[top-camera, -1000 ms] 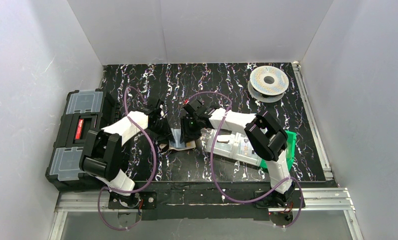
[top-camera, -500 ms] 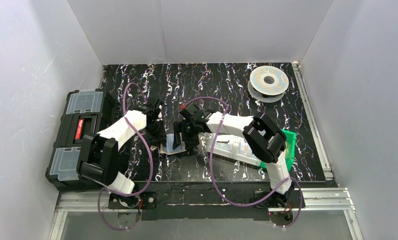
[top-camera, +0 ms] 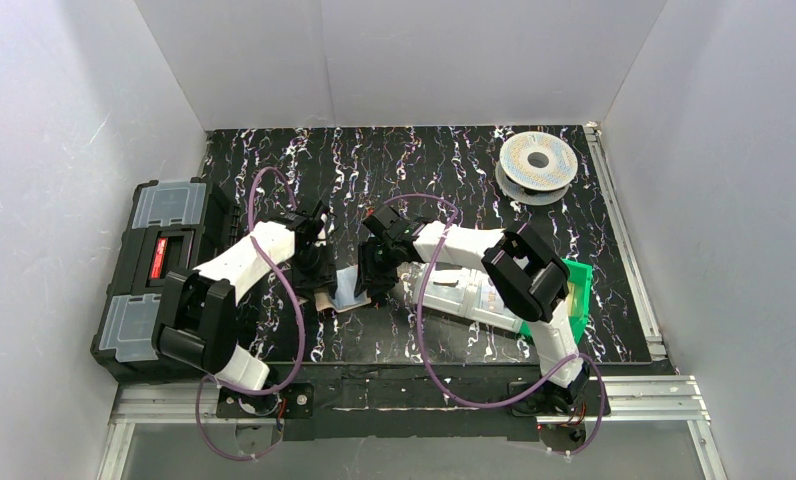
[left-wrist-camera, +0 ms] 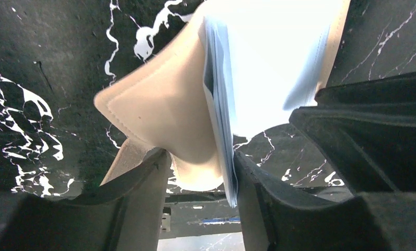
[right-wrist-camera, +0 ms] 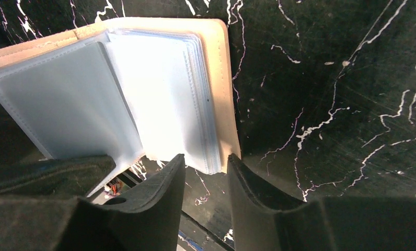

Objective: Take the credit cards out of the card holder
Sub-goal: Remove the credit card from the card holder.

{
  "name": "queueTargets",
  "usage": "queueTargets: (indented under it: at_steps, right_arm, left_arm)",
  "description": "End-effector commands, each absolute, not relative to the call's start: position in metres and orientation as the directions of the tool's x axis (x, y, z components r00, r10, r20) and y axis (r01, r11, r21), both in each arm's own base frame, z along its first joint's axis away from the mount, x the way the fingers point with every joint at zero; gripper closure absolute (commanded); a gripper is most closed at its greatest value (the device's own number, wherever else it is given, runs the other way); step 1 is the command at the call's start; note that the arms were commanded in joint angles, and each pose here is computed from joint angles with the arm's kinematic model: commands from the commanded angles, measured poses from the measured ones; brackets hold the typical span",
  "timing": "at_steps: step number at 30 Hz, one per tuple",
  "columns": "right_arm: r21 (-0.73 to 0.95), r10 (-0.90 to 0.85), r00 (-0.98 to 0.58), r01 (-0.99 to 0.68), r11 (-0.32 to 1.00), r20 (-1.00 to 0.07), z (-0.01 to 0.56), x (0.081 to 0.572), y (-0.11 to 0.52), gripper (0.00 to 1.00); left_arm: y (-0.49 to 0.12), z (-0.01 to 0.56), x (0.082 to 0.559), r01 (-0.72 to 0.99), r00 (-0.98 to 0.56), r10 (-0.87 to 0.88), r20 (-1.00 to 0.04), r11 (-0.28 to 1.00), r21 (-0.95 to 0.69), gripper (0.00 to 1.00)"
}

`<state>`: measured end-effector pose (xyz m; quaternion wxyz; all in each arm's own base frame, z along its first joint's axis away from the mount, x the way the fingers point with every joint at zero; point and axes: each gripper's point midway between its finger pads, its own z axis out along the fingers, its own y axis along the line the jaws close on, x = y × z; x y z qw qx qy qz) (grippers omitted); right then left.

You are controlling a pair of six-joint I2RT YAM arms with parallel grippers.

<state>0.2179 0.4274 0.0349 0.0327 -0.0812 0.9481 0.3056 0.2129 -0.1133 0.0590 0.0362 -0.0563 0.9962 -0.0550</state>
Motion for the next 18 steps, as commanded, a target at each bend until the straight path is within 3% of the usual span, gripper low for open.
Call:
queueTargets:
  at_steps: [1,10,15,18]
  right_arm:
    - [0.547,-0.124,-0.984,-0.176,0.818,-0.131,0.012,0.224,0.43,0.58]
    - [0.566,-0.127,-0.985,-0.173,0.806,-0.121,0.013,0.22,0.431,0.56]
    - [0.554,-0.109,-0.982,-0.177,0.813,-0.154,0.024,0.221,0.423,0.47]
    - [0.546,-0.093,-0.982,-0.17,0.82,-0.167,0.03,0.221,0.416,0.47]
  left_arm:
    - [-0.122,0.076,0.207,-0.087,-0.991,-0.102,-0.086,0.983,-0.163,0.51]
    - [-0.146,0.072,0.217,-0.101,-0.99,-0.124,-0.071,0.958,-0.269,0.43]
    - [-0.149,0.072,0.224,-0.113,-0.987,-0.141,-0.081,0.954,-0.279,0.32]
    - [-0.145,0.074,0.224,-0.117,-0.985,-0.146,-0.095,0.958,-0.262,0.24]
